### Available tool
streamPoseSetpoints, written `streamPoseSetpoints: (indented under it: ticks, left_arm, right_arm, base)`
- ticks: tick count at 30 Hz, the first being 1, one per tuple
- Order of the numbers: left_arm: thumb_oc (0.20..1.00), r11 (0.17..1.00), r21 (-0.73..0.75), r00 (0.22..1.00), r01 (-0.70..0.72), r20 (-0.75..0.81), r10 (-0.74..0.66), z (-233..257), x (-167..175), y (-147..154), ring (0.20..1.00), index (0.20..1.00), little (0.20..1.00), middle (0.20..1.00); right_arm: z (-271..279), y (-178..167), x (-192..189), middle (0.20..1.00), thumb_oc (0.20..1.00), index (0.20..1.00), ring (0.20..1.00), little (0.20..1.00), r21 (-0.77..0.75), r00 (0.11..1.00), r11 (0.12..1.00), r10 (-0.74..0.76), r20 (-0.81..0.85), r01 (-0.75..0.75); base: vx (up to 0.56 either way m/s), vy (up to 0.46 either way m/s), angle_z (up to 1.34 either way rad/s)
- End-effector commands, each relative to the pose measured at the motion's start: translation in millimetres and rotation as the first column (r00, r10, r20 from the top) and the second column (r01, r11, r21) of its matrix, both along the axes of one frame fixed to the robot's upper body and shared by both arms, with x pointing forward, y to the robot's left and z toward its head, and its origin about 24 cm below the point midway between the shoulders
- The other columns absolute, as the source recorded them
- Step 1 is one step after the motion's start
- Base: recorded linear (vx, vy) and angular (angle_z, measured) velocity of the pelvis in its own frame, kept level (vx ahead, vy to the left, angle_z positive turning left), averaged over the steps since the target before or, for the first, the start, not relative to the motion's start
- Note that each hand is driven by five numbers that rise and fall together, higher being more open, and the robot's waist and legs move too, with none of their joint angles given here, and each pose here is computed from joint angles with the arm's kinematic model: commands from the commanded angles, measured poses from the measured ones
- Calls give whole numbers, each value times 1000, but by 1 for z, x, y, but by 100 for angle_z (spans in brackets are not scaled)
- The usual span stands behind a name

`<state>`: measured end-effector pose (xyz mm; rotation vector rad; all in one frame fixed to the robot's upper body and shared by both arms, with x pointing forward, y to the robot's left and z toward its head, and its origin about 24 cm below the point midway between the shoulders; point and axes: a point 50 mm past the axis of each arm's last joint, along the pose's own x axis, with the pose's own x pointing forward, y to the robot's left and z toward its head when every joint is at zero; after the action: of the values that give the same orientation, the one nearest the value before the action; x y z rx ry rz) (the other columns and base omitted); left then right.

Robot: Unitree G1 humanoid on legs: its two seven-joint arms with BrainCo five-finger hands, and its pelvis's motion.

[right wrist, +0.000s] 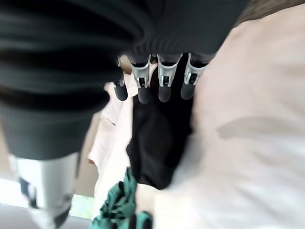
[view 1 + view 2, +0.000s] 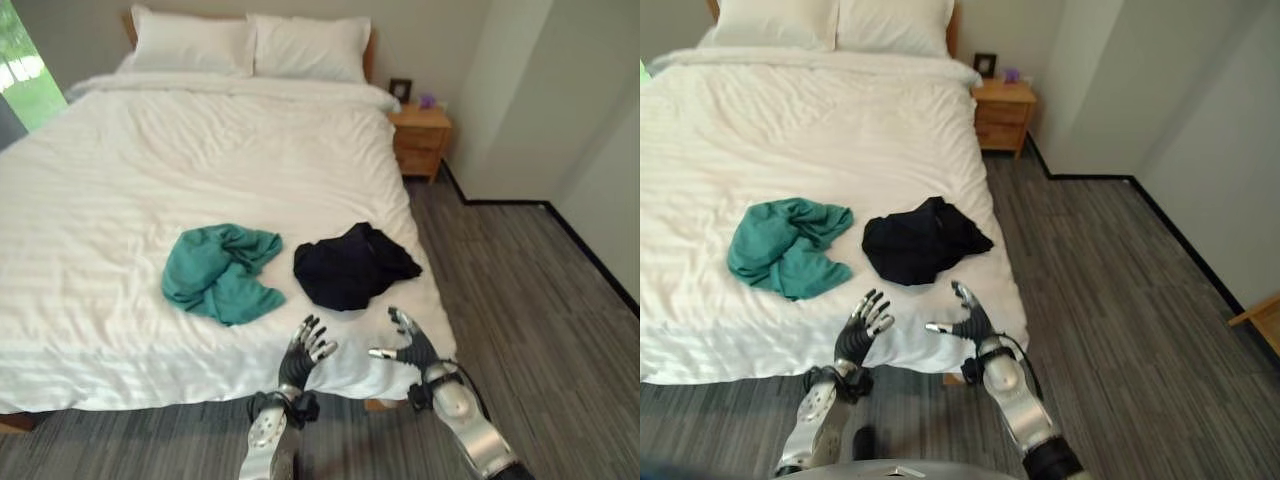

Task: Pick up bed clothes into laundry basket.

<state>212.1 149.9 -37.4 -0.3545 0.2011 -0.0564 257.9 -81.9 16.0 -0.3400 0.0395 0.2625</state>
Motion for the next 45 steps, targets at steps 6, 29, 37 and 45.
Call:
streamPoseSetpoints:
  ticks: [6,29,37,45]
  left_arm:
    - [1000,1000,-4,983,-29,183,29,36,20,4,1000,1000,1000,1000]
    - [1000,998,26,962,-55,269,46,61,20,9,1000,1000,1000,1000]
    - [1000,751,634,919,-186,382,-95,114,18,101,1000,1000,1000,1000]
    - [1000,124,978,981,-165,176,-82,135,57,197,1000,1000,1000,1000]
  right_arm:
    - [111,-24,57,1000,1000,1000,1000,1000,-165,811,951,-123,572,260]
    - [-85,27,21,1000,1000,1000,1000,1000,-685,934,707,-102,-342,-174]
    - [-112,-18,3,200,200,200,200,200,-571,757,754,-155,-635,-324]
    - [21,-37,113,200,200,200,200,200,-615,985,778,29,-169,-128]
  base:
    - [155,176,-64]
    - [66,40,17]
    - [24,39,10]
    - [4,15,-12]
